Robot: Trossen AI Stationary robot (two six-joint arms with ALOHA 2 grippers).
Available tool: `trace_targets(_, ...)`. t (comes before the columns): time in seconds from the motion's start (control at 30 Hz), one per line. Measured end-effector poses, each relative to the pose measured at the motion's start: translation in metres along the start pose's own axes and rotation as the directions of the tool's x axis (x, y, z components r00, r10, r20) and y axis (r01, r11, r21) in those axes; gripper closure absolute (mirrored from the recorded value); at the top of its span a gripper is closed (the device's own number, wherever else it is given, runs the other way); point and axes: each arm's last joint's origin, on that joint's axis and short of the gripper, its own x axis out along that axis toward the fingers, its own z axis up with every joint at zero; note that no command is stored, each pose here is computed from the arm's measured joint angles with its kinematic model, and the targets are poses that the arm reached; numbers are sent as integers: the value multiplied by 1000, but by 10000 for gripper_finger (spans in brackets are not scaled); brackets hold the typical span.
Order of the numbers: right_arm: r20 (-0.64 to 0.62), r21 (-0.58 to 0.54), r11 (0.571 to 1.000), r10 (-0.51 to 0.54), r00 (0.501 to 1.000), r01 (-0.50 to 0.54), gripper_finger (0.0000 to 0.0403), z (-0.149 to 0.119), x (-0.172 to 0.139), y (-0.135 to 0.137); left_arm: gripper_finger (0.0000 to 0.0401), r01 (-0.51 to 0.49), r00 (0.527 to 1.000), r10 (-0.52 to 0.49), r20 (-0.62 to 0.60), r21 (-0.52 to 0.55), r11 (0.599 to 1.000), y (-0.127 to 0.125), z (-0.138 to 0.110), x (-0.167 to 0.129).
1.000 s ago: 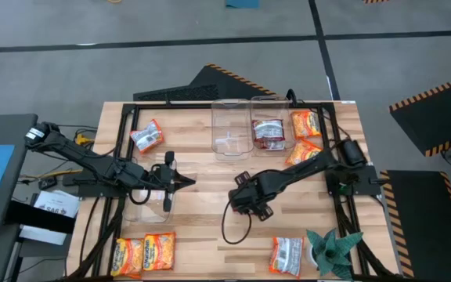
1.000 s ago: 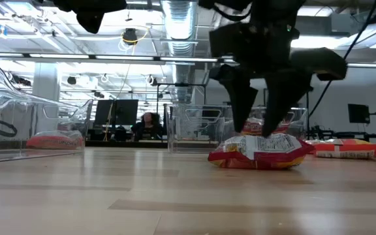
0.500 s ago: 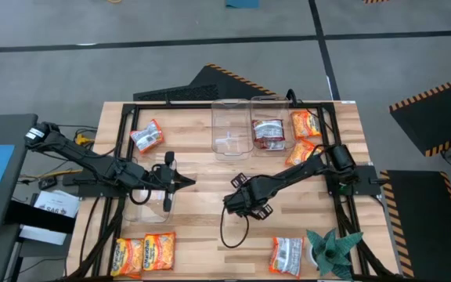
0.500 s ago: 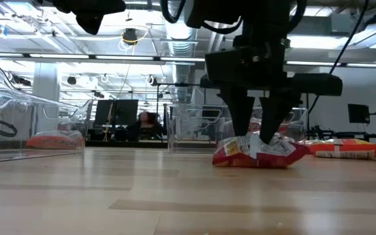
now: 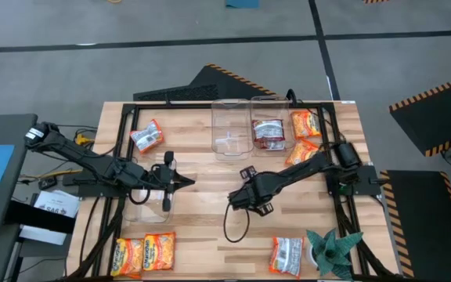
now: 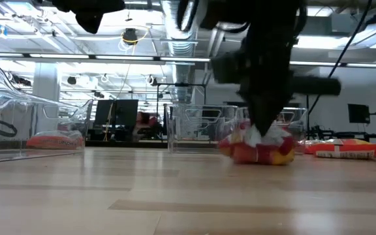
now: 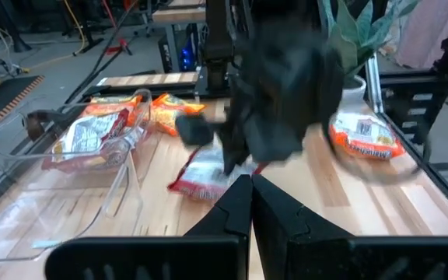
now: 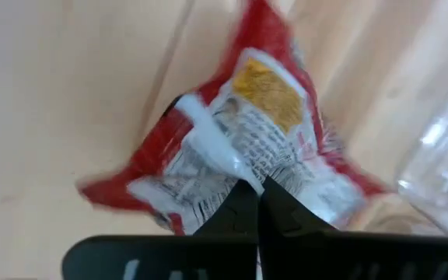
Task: Sort Maruchan noodles
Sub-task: Put the red noodle pack into the top right transparent bin
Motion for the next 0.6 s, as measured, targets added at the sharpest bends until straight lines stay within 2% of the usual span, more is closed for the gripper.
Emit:
trace_targets(0.13,106,119,992,-50,993,37,396,-23,-37,-1,401,7,1000,-7,-4,-3,1000,-1,0,-2)
trace_targets(0.23,145,198,973,-146,979,116,396,-45,-56,1,401,12,1000,-12,-2,-3,1000,-2,0,-2)
trace_targets(0.33,232,315,926,-289,929,209,396,-65,-84,-6,401,-14,1000,14,-2,1,1000,-2,0,-2)
trace_targets(0.47,252,469,816,-489,835,337,396,-91,-110,-25,401,-59,998,59,0,0,998,0,0,-2)
trace_targets(0.6,130,600,651,-653,746,465,396,-114,-120,-58,401,-67,998,67,1,-1,998,0,0,-2)
